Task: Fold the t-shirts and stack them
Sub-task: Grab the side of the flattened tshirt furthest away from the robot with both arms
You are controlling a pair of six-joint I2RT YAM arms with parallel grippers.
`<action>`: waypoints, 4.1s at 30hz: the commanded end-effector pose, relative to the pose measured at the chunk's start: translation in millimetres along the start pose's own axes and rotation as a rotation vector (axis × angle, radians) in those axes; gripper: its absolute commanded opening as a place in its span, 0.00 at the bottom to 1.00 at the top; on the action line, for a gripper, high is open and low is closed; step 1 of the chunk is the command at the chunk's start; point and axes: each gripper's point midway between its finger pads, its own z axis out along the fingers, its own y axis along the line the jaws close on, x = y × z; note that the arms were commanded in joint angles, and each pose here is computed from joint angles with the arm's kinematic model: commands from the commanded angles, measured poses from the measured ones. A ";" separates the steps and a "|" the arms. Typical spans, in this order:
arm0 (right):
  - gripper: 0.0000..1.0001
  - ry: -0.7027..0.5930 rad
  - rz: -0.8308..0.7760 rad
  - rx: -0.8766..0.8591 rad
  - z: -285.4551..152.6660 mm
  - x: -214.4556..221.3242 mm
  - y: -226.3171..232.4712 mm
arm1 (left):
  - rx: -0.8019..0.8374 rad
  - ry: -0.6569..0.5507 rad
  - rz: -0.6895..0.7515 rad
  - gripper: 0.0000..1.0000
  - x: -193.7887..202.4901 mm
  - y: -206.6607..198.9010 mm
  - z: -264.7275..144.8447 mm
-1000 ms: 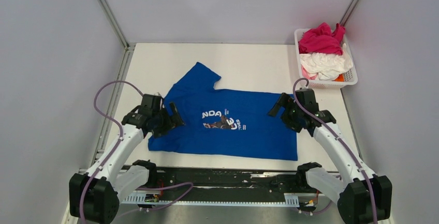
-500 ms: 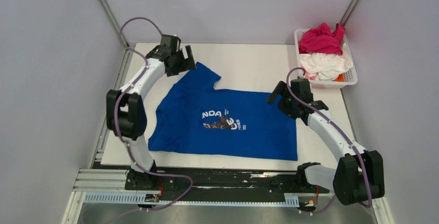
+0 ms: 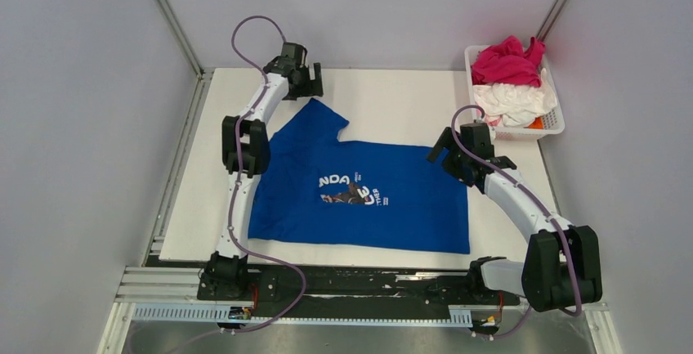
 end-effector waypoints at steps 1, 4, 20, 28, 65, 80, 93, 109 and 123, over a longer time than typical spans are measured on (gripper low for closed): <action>1.00 -0.050 -0.019 -0.006 3.4 -12.4 2.1 | 0.045 -0.022 0.039 1.00 -6.5 -14.4 4.5; 1.00 -0.042 -0.021 -0.011 3.9 -10.7 2.6 | 0.034 -0.042 0.051 0.98 -7.8 -16.6 10.5; 1.00 -0.053 -0.020 -0.010 -0.6 -7.6 -2.3 | -0.134 0.014 0.167 0.81 25.5 -19.9 24.2; 1.00 -0.049 -0.022 -0.010 -0.4 -6.1 -2.8 | -0.167 0.018 0.155 0.70 29.2 -14.2 27.8; 1.00 -0.066 -0.031 0.041 5.4 -12.9 -9.4 | -0.201 0.031 0.094 0.26 32.9 -2.3 32.2; 0.98 -0.117 -0.048 0.432 55.9 -96.2 -35.6 | -0.186 -0.057 0.128 0.00 3.7 -13.4 -8.4; 0.68 0.039 -0.080 0.629 114.5 -101.3 -56.1 | -0.158 -0.069 0.133 0.00 6.3 -21.6 -37.3; 0.64 0.118 -0.044 0.691 121.9 -59.2 -72.5 | -0.125 -0.064 0.148 0.00 31.6 -30.0 -64.6; 0.28 0.060 -0.016 0.703 113.2 -58.2 -68.0 | -0.127 -0.102 0.134 0.00 44.6 -27.8 -103.5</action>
